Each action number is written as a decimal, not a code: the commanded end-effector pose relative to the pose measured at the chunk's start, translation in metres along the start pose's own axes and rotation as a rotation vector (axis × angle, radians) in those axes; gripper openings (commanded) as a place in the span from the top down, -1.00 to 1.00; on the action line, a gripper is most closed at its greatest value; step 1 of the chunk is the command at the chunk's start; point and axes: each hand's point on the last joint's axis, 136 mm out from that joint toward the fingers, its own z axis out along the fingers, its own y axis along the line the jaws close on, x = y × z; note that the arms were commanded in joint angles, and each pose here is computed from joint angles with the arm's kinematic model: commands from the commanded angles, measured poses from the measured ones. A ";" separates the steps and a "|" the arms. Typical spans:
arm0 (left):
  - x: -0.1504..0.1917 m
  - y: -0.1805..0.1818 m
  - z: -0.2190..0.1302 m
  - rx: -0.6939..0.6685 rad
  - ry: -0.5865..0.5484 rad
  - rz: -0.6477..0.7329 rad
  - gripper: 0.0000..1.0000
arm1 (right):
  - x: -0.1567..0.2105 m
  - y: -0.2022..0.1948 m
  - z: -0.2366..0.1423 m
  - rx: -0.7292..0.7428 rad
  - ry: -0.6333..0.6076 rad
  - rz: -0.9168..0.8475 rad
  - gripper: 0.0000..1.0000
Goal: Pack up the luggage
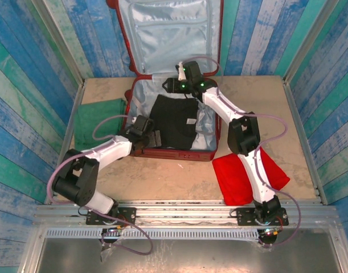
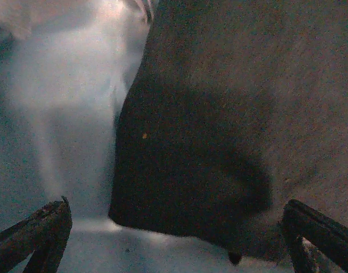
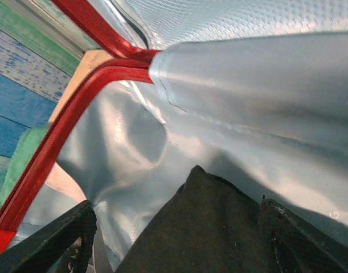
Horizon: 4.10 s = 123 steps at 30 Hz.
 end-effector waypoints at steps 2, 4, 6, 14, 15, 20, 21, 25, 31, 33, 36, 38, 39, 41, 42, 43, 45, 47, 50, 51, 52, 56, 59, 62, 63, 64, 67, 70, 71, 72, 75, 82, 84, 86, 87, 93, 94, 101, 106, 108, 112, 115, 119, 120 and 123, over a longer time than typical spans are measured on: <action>-0.032 0.016 -0.051 -0.059 -0.142 -0.046 -0.90 | -0.024 0.028 -0.035 -0.027 -0.028 -0.042 -0.55; -0.041 0.016 -0.070 -0.047 -0.184 -0.056 -0.87 | -0.029 0.032 -0.057 -0.002 -0.025 -0.066 -0.58; -0.050 0.011 -0.089 0.000 -0.226 -0.054 -0.87 | -0.031 0.030 -0.083 0.042 -0.019 -0.079 -0.57; -0.062 -0.016 -0.152 0.235 -0.351 -0.001 -0.87 | 0.012 -0.054 -0.239 0.376 -0.012 0.097 -0.53; -0.061 -0.021 -0.156 0.264 -0.349 0.011 -0.87 | 0.026 -0.070 -0.261 0.435 -0.017 0.142 -0.53; -0.055 -0.056 -0.166 0.405 -0.323 0.098 -0.87 | 0.117 -0.148 -0.342 0.689 0.049 0.364 -0.55; -0.052 -0.066 -0.168 0.428 -0.322 0.128 -0.87 | 0.138 -0.160 -0.353 0.717 0.074 0.413 -0.55; -0.045 -0.091 -0.171 0.501 -0.320 0.196 -0.88 | 0.201 -0.188 -0.383 0.835 0.133 0.531 -0.54; -0.040 -0.099 -0.166 0.561 -0.326 0.190 -0.88 | 0.222 -0.218 -0.383 0.938 0.120 0.598 -0.51; -0.038 -0.095 -0.161 0.536 -0.320 0.175 -0.88 | 0.228 -0.229 -0.374 0.966 0.187 0.626 -0.48; -0.035 -0.091 -0.158 0.519 -0.303 0.172 -0.89 | 0.240 -0.245 -0.362 1.005 0.238 0.661 -0.41; -0.033 -0.089 -0.158 0.517 -0.304 0.169 -0.89 | 0.244 -0.249 -0.354 1.001 0.238 0.682 -0.37; -0.033 -0.087 -0.159 0.515 -0.309 0.165 -0.89 | 0.247 -0.251 -0.351 1.004 0.248 0.691 -0.36; -0.032 -0.085 -0.157 0.509 -0.316 0.158 -0.88 | 0.246 -0.254 -0.348 1.022 0.247 0.692 -0.35; -0.031 -0.085 -0.156 0.507 -0.314 0.158 -0.88 | 0.247 -0.257 -0.348 1.033 0.250 0.695 -0.35; -0.031 -0.085 -0.155 0.508 -0.311 0.159 -0.88 | 0.247 -0.259 -0.347 1.044 0.253 0.693 -0.34; -0.029 -0.087 -0.153 0.511 -0.298 0.164 -0.88 | 0.249 -0.265 -0.348 1.081 0.262 0.687 -0.33; -0.029 -0.089 -0.150 0.513 -0.288 0.166 -0.88 | 0.255 -0.269 -0.344 1.093 0.285 0.685 -0.30; -0.027 -0.090 -0.145 0.508 -0.274 0.170 -0.88 | 0.267 -0.273 -0.331 1.095 0.319 0.667 -0.23; -0.026 -0.090 -0.145 0.509 -0.270 0.171 -0.88 | 0.271 -0.274 -0.328 1.096 0.333 0.657 -0.21; -0.026 -0.090 -0.144 0.510 -0.264 0.174 -0.88 | 0.275 -0.274 -0.324 1.101 0.349 0.647 -0.18; -0.025 -0.082 -0.140 0.460 -0.253 0.153 -0.87 | 0.276 -0.277 -0.306 1.088 0.374 0.594 0.12; -0.022 -0.074 -0.131 0.403 -0.229 0.142 -0.87 | 0.258 -0.281 -0.292 1.063 0.353 0.526 0.56; -0.017 -0.081 -0.129 0.442 -0.195 0.135 -0.87 | 0.235 -0.285 -0.278 1.030 0.328 0.454 0.71; -0.016 -0.086 -0.131 0.470 -0.187 0.130 -0.87 | 0.229 -0.284 -0.270 0.996 0.321 0.438 0.75; -0.014 -0.092 -0.131 0.507 -0.176 0.128 -0.87 | 0.222 -0.284 -0.264 0.975 0.316 0.424 0.78; -0.010 -0.115 -0.140 0.604 -0.167 0.163 -0.87 | 0.203 -0.282 -0.248 0.920 0.323 0.382 0.93; -0.003 -0.143 -0.153 0.662 -0.175 0.260 -0.87 | 0.190 -0.280 -0.239 0.885 0.353 0.325 0.99; 0.000 -0.153 -0.156 0.688 -0.170 0.293 -0.87 | 0.185 -0.279 -0.238 0.879 0.363 0.295 0.99; 0.002 -0.162 -0.159 0.714 -0.165 0.319 -0.87 | 0.183 -0.278 -0.240 0.886 0.370 0.268 0.99; 0.005 -0.191 -0.166 0.793 -0.143 0.384 -0.87 | 0.177 -0.275 -0.248 0.905 0.376 0.193 0.99; 0.010 -0.252 -0.123 0.779 0.013 0.562 -0.87 | 0.181 -0.256 -0.279 0.895 0.318 0.124 0.99; 0.014 -0.268 -0.107 0.771 0.066 0.624 -0.87 | 0.183 -0.252 -0.289 0.902 0.301 0.112 0.99; 0.020 -0.287 -0.090 0.771 0.128 0.678 -0.87 | 0.183 -0.249 -0.301 0.916 0.280 0.102 0.99; 0.022 -0.295 -0.085 0.773 0.147 0.697 -0.86 | 0.181 -0.247 -0.306 0.915 0.267 0.100 0.99; 0.046 -0.353 -0.071 0.826 0.192 0.867 -0.87 | 0.166 -0.236 -0.327 0.857 0.172 0.128 0.99; 0.046 -0.357 -0.066 0.820 0.198 0.877 -0.87 | 0.164 -0.234 -0.330 0.845 0.159 0.132 0.99; 0.046 -0.370 -0.025 0.754 0.205 0.898 -0.87 | 0.151 -0.219 -0.344 0.793 0.098 0.132 0.99; 0.047 -0.377 0.004 0.703 0.201 0.959 -0.87 | 0.149 -0.213 -0.349 0.773 0.072 0.132 0.99; 0.050 -0.378 0.014 0.692 0.213 0.981 -0.87 | 0.148 -0.211 -0.350 0.767 0.065 0.136 0.99; 0.063 -0.378 0.025 0.714 0.259 0.997 -0.87 | 0.143 -0.208 -0.357 0.769 0.041 0.136 0.99; 0.077 -0.376 0.023 0.759 0.312 0.994 -0.95 | 0.139 -0.208 -0.364 0.776 0.014 0.148 0.99; 0.092 -0.372 0.015 0.825 0.364 0.991 -0.96 | 0.133 -0.209 -0.370 0.782 -0.013 0.162 0.99; 0.094 -0.371 0.012 0.840 0.375 0.992 -0.93 | 0.132 -0.209 -0.372 0.784 -0.018 0.165 0.99; 0.103 -0.367 0.005 0.881 0.406 0.997 -0.85 | 0.128 -0.210 -0.375 0.781 -0.036 0.176 0.99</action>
